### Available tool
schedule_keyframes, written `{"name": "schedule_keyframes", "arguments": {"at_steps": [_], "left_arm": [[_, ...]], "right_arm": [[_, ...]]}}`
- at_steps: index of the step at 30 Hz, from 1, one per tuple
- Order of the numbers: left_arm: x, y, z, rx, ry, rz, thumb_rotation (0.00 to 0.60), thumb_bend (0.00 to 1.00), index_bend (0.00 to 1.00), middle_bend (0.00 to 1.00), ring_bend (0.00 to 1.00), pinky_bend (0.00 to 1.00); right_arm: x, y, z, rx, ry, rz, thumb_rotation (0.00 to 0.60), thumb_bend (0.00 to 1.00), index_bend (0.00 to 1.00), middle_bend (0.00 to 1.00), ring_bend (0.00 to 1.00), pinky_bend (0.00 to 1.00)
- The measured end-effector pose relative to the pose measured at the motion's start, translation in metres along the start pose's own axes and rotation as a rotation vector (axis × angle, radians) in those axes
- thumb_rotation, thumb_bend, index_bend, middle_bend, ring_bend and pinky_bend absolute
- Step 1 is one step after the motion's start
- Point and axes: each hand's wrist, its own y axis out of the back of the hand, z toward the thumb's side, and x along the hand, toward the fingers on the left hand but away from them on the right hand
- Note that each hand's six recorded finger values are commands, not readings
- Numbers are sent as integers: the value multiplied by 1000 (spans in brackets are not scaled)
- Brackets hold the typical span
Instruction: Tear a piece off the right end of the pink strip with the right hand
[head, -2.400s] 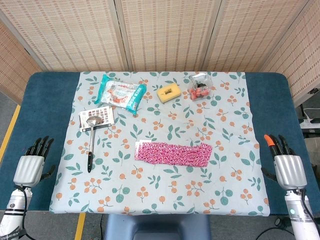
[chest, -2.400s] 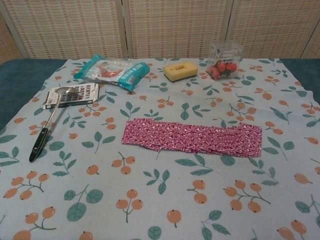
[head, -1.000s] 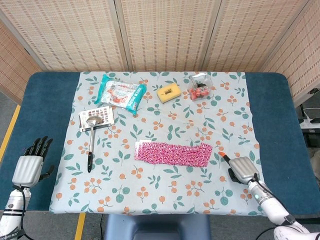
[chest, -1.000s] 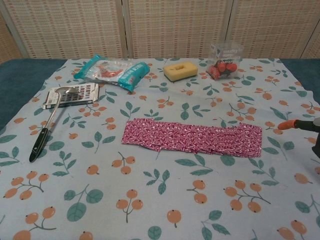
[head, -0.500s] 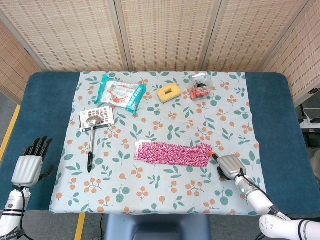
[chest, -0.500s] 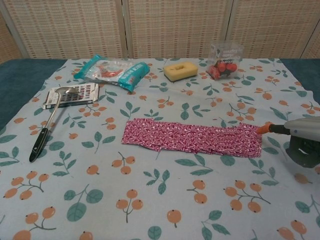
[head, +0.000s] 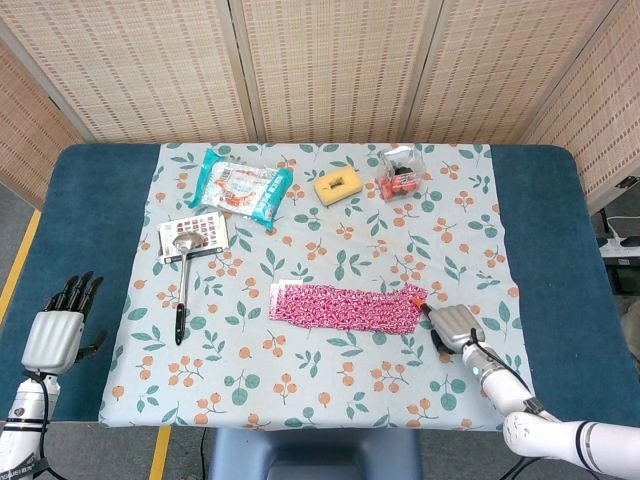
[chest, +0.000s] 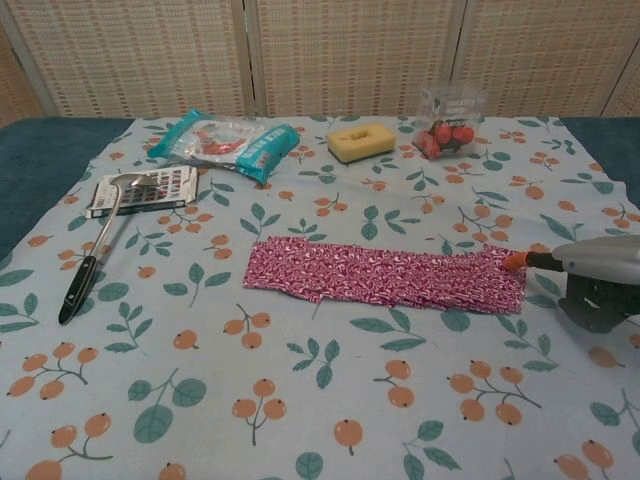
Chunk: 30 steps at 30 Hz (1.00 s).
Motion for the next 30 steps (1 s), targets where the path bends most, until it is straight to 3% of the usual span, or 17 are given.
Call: {"name": "schedule_keyframes", "arguments": {"at_steps": [17, 30], "left_arm": [[0, 0, -1, -1, 6, -4, 600, 310, 0, 0, 41, 250], [0, 0, -2, -4, 9, -5, 600, 312, 0, 0, 41, 251]], "right_arm": [[20, -13, -37, 65, -90, 64, 600, 687, 170, 834, 797, 661], [48, -23, -50, 144, -112, 64, 600, 690, 173, 834, 796, 661]]}}
